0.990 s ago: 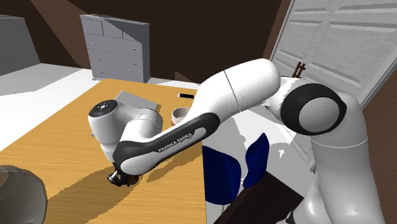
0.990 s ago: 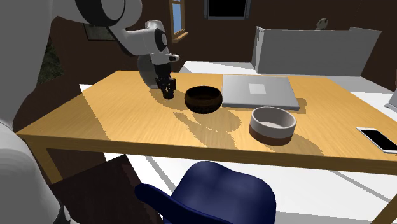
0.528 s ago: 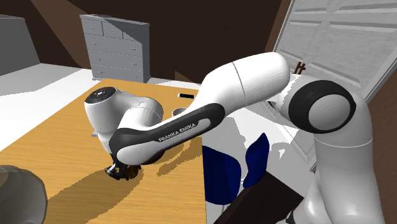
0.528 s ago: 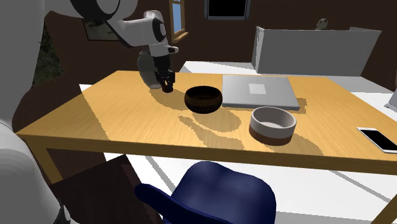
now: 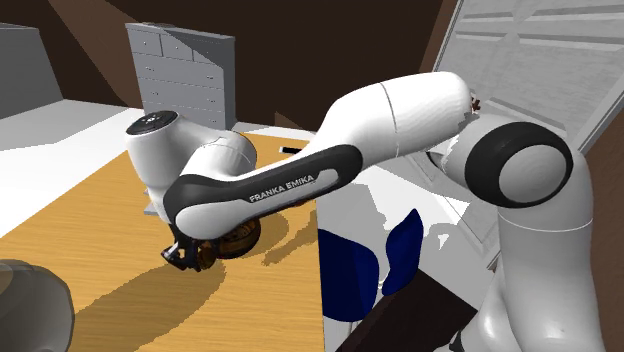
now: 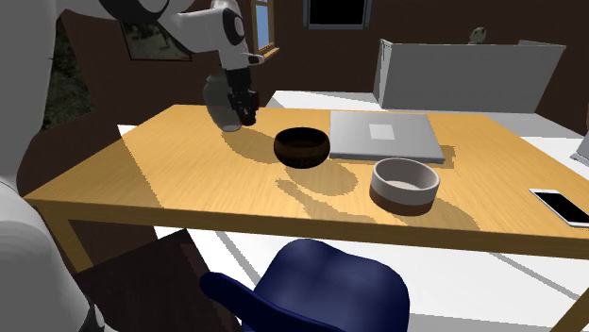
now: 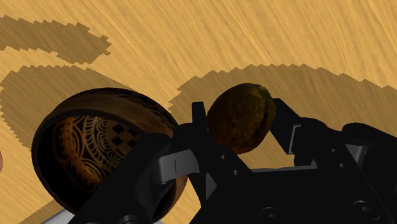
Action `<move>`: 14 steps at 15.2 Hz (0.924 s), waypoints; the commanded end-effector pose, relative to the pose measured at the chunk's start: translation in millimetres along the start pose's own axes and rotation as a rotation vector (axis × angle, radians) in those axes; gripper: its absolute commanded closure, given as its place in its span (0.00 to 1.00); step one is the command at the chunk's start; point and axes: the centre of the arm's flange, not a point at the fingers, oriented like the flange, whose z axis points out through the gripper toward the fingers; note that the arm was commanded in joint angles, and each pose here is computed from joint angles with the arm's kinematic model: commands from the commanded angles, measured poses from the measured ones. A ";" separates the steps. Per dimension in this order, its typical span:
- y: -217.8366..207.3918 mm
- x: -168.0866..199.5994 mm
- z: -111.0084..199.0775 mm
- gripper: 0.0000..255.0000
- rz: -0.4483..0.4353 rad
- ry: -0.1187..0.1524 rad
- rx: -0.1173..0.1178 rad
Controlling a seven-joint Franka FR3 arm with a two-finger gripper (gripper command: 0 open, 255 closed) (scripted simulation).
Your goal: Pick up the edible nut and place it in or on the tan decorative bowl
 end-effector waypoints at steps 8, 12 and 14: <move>18.1 6.8 -36.0 1.00 0.000 0.000 0.000; 60.1 38.1 -29.6 1.00 0.000 0.000 0.000; 81.1 53.8 -26.5 1.00 0.000 0.000 0.000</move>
